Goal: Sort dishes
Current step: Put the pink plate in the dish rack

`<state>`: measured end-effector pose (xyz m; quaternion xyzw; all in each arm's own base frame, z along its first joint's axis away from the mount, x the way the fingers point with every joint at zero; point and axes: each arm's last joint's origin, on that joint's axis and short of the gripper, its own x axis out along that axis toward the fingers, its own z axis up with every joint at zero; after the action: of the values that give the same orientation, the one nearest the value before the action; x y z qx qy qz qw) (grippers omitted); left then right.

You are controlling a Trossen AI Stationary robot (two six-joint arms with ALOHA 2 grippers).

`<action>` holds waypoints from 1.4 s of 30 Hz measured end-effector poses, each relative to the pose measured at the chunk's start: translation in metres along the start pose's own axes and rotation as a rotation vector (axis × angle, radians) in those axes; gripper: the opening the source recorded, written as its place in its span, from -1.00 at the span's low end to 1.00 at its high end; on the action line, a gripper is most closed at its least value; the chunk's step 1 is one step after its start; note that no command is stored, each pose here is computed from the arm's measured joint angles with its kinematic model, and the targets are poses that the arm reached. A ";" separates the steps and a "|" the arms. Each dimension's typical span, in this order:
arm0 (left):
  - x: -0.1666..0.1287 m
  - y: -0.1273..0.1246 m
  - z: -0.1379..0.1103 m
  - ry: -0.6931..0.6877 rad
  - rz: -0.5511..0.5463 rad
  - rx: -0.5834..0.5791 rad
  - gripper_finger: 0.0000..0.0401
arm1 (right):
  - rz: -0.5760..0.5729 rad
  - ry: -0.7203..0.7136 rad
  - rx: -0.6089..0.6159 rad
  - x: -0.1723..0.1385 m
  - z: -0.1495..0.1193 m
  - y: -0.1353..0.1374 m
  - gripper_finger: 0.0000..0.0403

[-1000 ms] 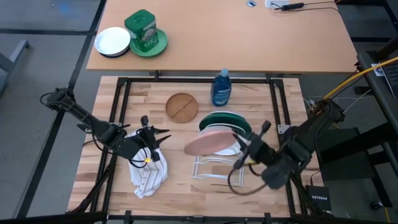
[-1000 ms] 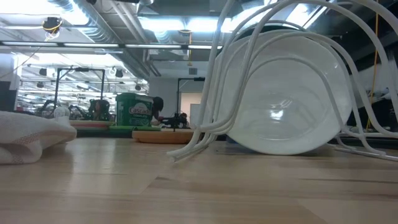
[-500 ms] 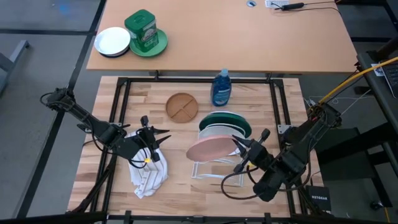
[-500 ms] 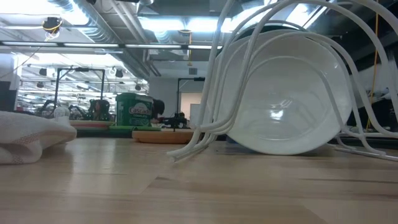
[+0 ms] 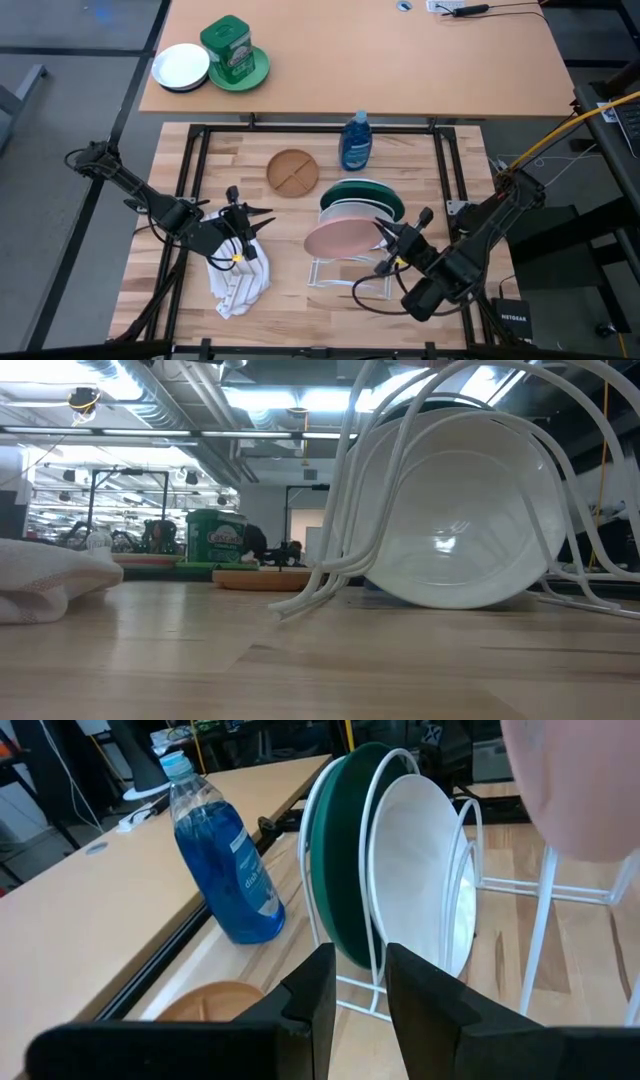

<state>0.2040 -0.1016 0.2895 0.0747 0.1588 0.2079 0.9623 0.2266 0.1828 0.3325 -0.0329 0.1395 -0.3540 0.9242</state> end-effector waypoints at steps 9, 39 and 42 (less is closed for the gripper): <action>0.000 0.000 0.000 0.000 0.000 0.000 -0.59 | -0.069 0.037 -0.009 0.016 -0.005 -0.003 -0.93; 0.000 0.000 0.000 0.002 0.000 0.030 -0.59 | -0.133 0.389 -0.258 0.037 -0.077 0.048 -0.93; 0.000 0.000 0.000 0.002 0.000 0.031 -0.59 | -0.132 0.432 -0.256 0.036 -0.078 0.048 -0.91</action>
<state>0.2040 -0.1015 0.2891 0.0892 0.1631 0.2057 0.9608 0.2614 0.1976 0.2417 -0.0824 0.3749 -0.3917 0.8362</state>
